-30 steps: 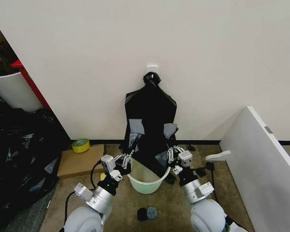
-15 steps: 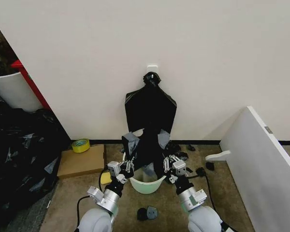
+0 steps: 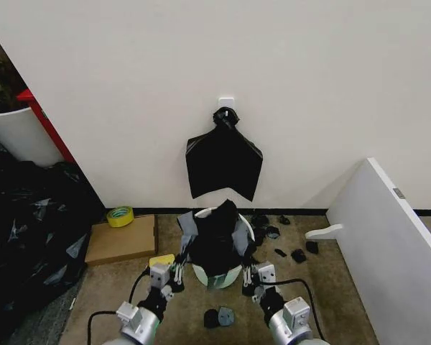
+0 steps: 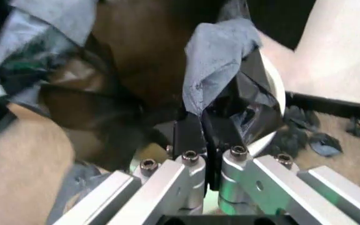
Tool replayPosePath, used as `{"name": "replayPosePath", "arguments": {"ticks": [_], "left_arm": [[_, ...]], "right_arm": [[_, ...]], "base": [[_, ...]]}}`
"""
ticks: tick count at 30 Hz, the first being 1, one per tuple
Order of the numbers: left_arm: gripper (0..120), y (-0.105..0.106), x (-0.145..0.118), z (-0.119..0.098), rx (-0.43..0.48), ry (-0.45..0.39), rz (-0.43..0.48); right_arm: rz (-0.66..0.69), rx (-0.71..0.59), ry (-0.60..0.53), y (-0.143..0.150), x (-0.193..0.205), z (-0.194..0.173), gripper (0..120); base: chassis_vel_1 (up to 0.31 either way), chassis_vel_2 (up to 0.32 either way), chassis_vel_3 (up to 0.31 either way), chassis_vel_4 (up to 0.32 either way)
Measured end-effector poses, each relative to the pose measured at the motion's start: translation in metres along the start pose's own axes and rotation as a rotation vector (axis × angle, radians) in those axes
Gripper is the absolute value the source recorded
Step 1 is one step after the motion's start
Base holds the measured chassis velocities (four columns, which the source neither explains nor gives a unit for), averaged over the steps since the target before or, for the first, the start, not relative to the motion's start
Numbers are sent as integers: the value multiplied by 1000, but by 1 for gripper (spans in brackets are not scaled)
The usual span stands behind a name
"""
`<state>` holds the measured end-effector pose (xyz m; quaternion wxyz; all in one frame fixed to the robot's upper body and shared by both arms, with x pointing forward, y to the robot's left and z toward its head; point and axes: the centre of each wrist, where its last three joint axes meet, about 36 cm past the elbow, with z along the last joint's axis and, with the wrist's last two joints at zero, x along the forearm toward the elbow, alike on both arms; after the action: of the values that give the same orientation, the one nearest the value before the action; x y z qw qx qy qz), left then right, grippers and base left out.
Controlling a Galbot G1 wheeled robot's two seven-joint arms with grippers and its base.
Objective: Place the garbage bag over the trash bin.
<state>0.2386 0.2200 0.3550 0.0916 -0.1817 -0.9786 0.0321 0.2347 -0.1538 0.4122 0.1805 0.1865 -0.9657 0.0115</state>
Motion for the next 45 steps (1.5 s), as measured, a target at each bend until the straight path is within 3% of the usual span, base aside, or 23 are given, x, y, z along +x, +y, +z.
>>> {"name": "replayPosePath", "arguments": {"ticks": [9,27,45], "left_arm": [[0,-6,-16,22,-5,75,-75],[0,-7,-1,27,-50,167,-83],[0,3,-44,25,35,214,-168]], "right_arm": [[86,127,55,-17,-20,24,0],[105,224,173,-18,2,26,0],[150,283,199,-39,-40,62,0]], "base": [[0,0,0,0],[0,0,0,0],[0,0,0,0]]}}
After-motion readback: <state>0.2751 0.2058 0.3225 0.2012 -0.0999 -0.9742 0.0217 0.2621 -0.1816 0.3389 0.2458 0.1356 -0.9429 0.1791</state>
